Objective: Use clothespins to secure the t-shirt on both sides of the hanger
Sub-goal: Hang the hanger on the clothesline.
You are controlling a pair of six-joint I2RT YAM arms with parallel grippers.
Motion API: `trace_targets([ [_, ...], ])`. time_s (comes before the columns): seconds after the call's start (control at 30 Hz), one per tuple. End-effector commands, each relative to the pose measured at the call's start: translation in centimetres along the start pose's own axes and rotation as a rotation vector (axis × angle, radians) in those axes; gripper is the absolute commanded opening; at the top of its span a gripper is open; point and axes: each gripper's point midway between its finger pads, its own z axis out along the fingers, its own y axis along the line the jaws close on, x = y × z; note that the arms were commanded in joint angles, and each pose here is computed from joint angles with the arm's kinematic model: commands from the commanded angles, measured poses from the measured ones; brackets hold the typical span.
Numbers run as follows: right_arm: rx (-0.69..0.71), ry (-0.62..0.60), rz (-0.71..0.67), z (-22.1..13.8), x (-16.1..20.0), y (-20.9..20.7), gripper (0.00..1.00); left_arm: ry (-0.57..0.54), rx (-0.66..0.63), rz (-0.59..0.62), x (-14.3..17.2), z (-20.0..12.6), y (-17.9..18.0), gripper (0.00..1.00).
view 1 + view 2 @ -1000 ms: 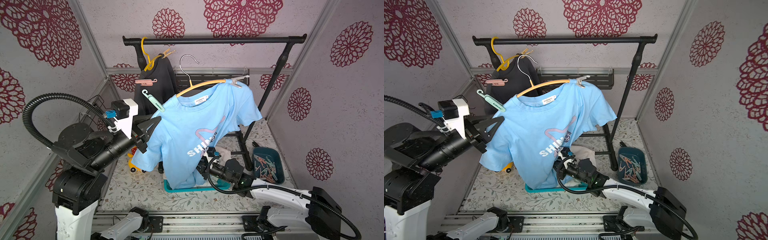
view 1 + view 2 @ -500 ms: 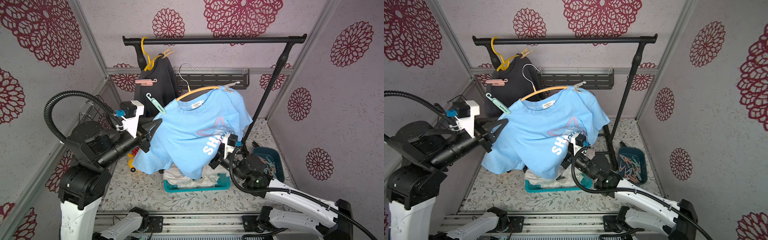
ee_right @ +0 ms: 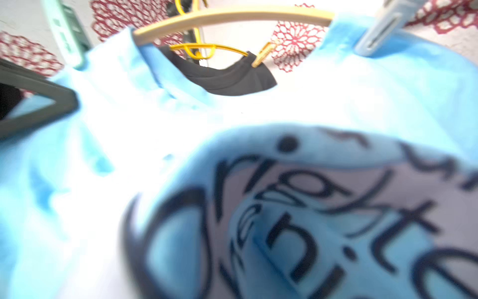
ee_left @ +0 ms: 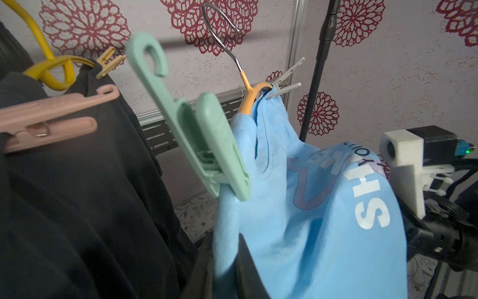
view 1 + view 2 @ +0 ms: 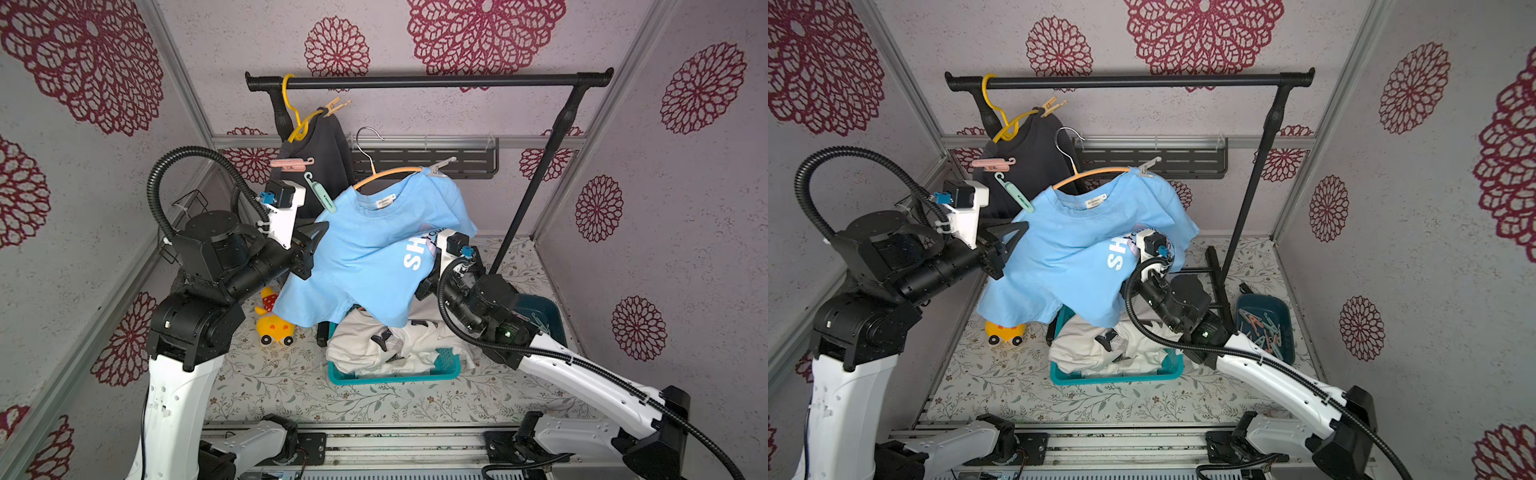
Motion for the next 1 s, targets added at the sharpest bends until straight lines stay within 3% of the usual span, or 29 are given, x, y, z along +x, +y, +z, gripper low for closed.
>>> trace_targets([
  [0.0, 0.052, -0.051, 0.000, 1.5, -1.9, -2.7, 0.00, -0.112, -0.112, 0.039, -3.3, -0.3, 1.9, 0.00],
  [0.53, 0.051, -0.016, 0.009, 9.4, 1.7, -6.0, 0.00, -0.200, -0.250, 0.126, -7.5, 1.0, 3.3, 0.00],
  [0.97, 0.003, -0.042, 0.024, 13.9, 2.7, -6.0, 0.00, -0.211, -0.472, 0.190, -9.0, 2.4, 6.2, 0.00],
])
